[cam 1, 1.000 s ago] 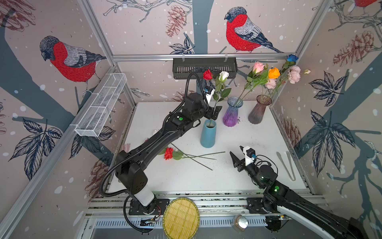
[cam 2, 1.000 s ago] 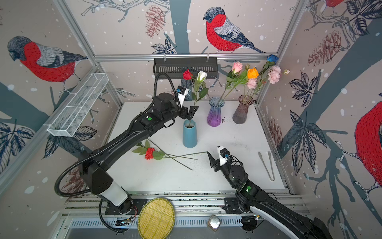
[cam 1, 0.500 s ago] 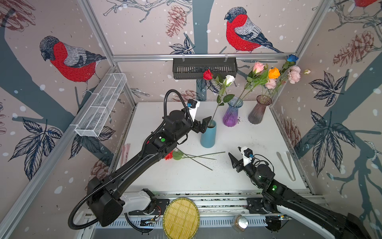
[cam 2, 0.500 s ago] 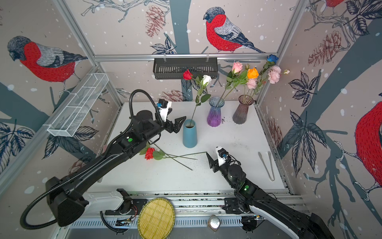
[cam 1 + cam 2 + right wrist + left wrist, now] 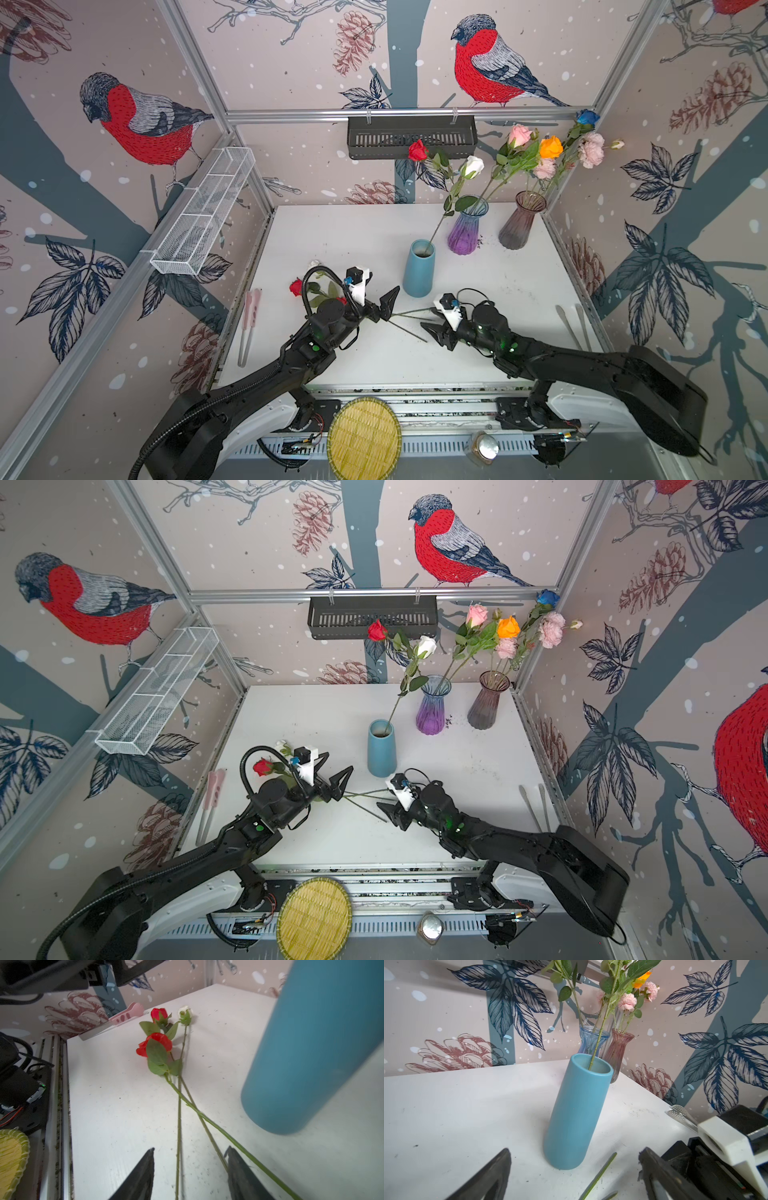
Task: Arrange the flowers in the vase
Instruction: 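Open the left gripper and withdraw it while the right reaches toward the loose red rose, then close the right gripper on the large red rose stem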
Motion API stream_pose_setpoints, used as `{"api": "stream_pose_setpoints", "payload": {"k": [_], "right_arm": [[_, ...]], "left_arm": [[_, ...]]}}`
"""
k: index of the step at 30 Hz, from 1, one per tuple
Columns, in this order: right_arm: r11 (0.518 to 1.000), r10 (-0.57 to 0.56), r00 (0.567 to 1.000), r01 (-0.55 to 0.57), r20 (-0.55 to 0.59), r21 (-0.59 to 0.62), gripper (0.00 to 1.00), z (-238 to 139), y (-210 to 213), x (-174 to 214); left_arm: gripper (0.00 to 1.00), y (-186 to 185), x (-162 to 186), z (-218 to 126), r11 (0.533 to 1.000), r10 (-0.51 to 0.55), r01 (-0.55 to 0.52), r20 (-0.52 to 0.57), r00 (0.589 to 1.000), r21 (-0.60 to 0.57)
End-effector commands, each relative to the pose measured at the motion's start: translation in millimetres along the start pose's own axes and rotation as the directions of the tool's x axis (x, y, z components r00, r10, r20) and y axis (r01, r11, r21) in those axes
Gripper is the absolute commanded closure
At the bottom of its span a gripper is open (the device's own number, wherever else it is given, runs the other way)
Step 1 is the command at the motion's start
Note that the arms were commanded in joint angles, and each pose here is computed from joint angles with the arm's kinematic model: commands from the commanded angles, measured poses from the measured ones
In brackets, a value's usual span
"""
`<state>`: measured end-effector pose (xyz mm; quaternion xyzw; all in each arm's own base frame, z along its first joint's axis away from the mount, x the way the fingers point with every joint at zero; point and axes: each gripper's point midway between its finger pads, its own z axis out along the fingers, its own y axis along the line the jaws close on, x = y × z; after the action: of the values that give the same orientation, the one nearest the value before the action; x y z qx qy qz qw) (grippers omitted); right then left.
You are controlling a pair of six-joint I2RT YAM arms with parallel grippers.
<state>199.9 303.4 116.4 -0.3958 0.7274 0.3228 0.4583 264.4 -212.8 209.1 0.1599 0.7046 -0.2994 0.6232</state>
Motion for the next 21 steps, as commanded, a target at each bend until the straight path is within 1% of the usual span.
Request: {"api": "stream_pose_setpoints", "payload": {"k": [1,4,5,7,10,12,15,21], "right_arm": [[1.000,-0.018,0.986,0.015,-0.163,-0.021,0.45,23.9,6.8,23.3],[0.997,-0.068,0.955,0.071,-0.290,-0.003,0.45,46.8,0.8,32.1],[0.995,-0.093,0.934,0.099,-0.344,0.001,0.44,53.8,-2.4,37.4],[0.990,-0.133,0.903,0.142,-0.409,-0.008,0.44,66.9,-6.0,39.3],[0.983,-0.174,0.861,0.183,-0.478,-0.028,0.45,87.7,-11.0,40.1],[0.978,-0.196,0.835,0.205,-0.514,-0.041,0.47,101.5,-12.8,40.2],[0.971,-0.227,0.805,0.232,-0.548,-0.061,0.51,120.5,-13.7,39.6],[0.952,-0.288,0.761,0.292,-0.581,-0.088,0.60,148.9,-8.6,36.7]], "left_arm": [[0.04,11.5,-22.0,-10.8,0.997,0.054,-0.045,0.145,0.988,-0.067],[0.04,20.4,-16.6,-20.3,0.992,0.076,-0.060,0.149,0.986,-0.112],[0.04,19.2,-20.5,-21.9,0.991,0.089,-0.073,0.146,0.985,-0.113],[0.04,16.7,-29.2,-28.1,0.987,0.128,-0.111,0.159,0.979,-0.113],[0.04,32.5,-41.0,-44.2,0.978,0.100,-0.054,0.227,0.969,-0.202],[0.04,38.7,-43.7,-52.6,0.971,0.094,-0.034,0.248,0.964,-0.237],[0.04,40.4,-47.6,-62.0,0.969,0.089,-0.017,0.284,0.955,-0.247],[0.04,30.6,-55.5,-66.6,0.971,0.110,-0.037,0.303,0.947,-0.237]]}}
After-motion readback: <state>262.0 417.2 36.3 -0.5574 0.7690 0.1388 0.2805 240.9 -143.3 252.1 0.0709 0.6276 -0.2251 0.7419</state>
